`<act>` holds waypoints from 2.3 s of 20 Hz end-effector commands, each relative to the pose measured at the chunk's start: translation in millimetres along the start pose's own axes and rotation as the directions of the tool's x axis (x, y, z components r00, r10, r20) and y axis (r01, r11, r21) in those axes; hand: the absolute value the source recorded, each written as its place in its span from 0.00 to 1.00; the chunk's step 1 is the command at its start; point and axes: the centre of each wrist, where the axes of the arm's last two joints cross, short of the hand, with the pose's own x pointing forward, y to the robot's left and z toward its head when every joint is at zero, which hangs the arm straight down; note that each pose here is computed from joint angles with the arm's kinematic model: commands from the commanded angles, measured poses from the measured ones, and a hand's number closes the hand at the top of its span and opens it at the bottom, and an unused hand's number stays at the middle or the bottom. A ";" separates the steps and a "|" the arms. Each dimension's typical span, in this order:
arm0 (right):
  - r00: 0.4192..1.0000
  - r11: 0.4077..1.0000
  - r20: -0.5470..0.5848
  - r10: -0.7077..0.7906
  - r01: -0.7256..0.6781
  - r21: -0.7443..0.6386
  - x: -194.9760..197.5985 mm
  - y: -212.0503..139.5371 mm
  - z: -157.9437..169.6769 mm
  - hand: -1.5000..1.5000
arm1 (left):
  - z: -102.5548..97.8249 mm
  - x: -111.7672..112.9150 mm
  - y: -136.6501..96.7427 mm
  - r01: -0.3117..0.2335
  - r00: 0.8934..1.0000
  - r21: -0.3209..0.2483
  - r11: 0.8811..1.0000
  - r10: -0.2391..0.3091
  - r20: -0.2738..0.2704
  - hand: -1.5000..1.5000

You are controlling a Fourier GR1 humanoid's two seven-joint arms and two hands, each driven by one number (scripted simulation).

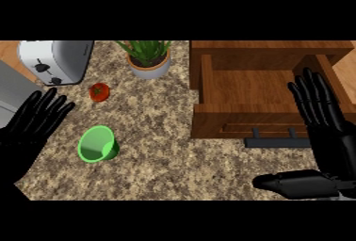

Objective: Pick up the cup, place it into the drawer and close the drawer

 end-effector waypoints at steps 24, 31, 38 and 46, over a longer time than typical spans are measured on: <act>1.000 1.000 0.022 0.004 -0.005 0.031 -1.0 -26.2 -43.7 0.00 | 38.6 -155.6 88.0 0.079 0.960 0.098 0.992 -0.049 -0.274 0.00; 1.000 1.000 0.020 0.003 -0.004 0.026 -13.5 -17.9 -37.2 0.00 | 59.8 -174.0 91.0 0.100 0.959 0.131 0.986 -0.060 -0.278 0.00; 1.000 1.000 0.029 0.001 -0.002 0.026 -1.3 -27.7 -45.1 0.00 | 66.9 -190.2 80.8 0.113 0.966 0.154 0.981 -0.073 -0.248 0.00; 0.999 0.999 0.042 0.000 -0.002 0.041 -3.5 -30.5 -45.9 0.00 | 64.7 -202.7 68.9 0.094 0.971 0.142 0.985 -0.059 -0.232 0.00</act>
